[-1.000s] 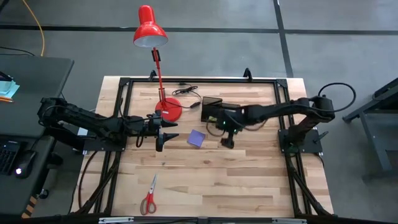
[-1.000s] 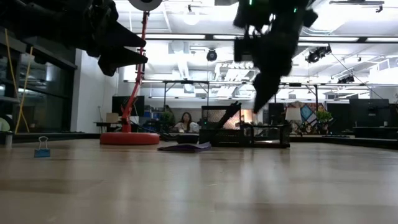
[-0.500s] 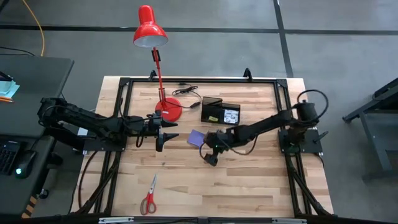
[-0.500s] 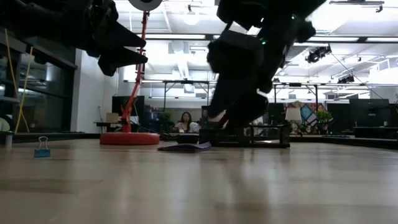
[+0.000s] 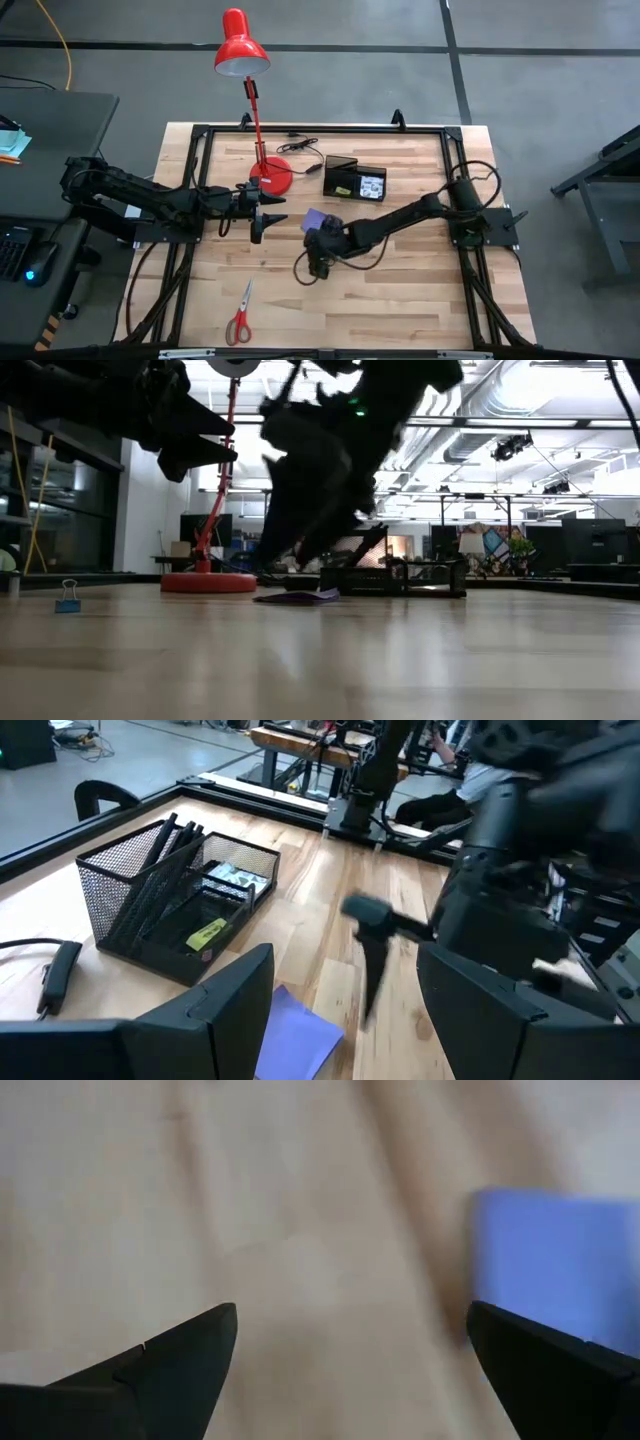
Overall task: Pick and place office supplies into organizer
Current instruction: Put the purple sticky notes into the black desk organizer
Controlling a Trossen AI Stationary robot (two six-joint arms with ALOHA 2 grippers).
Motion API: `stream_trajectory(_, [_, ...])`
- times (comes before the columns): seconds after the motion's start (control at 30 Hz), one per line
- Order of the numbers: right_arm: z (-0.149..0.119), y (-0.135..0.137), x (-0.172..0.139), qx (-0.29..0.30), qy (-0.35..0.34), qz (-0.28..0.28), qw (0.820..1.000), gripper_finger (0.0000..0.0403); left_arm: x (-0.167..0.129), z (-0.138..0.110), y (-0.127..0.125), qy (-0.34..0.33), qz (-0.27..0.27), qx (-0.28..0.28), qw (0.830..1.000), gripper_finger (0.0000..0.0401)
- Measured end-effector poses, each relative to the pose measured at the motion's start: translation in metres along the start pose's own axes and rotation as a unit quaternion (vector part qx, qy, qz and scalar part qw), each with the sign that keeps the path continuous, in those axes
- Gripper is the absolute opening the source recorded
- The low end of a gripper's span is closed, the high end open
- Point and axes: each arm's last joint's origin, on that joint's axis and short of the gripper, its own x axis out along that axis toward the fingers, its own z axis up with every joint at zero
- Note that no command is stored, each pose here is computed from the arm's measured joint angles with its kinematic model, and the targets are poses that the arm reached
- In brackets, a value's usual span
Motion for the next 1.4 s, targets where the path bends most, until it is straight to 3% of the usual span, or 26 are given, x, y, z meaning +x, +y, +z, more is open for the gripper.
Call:
stream_trajectory(0.07, [0.007,0.004,0.001,-0.036,0.003,-0.051,0.998,0.039,0.0,0.0,0.0,0.0,0.0,0.0,1.0,0.0233])
stream_trajectory(0.23, [0.022,0.018,0.018,-0.121,0.024,-0.02,0.992,0.039,0.0,0.0,0.0,0.0,0.0,0.0,1.0,0.0233])
stream_trajectory(0.37, [0.018,0.02,0.034,-0.146,0.074,-0.068,0.984,0.039,0.0,0.0,0.0,0.0,0.0,0.0,1.0,0.0233])
stream_trajectory(0.5, [0.022,0.016,0.035,-0.095,0.091,-0.141,0.981,0.039,0.0,0.0,0.0,0.0,0.0,0.0,1.0,0.0233])
stream_trajectory(0.77, [0.03,0.007,0.027,-0.004,0.101,-0.18,0.978,0.039,0.0,0.0,0.0,0.0,0.0,0.0,1.0,0.0233])
stream_trajectory(0.87, [0.034,-0.005,0.029,0.026,0.137,-0.14,0.98,0.0393,0.0,0.0,0.0,0.0,0.0,0.0,1.0,0.0233])
stream_trajectory(0.97, [0.04,-0.015,0.029,0.053,0.183,-0.054,0.98,0.0399,0.0,0.0,0.0,0.0,0.0,0.0,1.0,0.0233])
stream_trajectory(1.07, [0.044,-0.021,0.028,0.039,0.194,-0.016,0.98,0.0399,0.0,0.0,0.0,0.0,0.0,0.0,1.0,0.0233])
stream_trajectory(1.4, [0.031,0.005,0.016,-0.019,0.134,-0.151,0.979,0.04,0.0,0.0,0.0,0.0,0.0,0.0,1.0,0.0233])
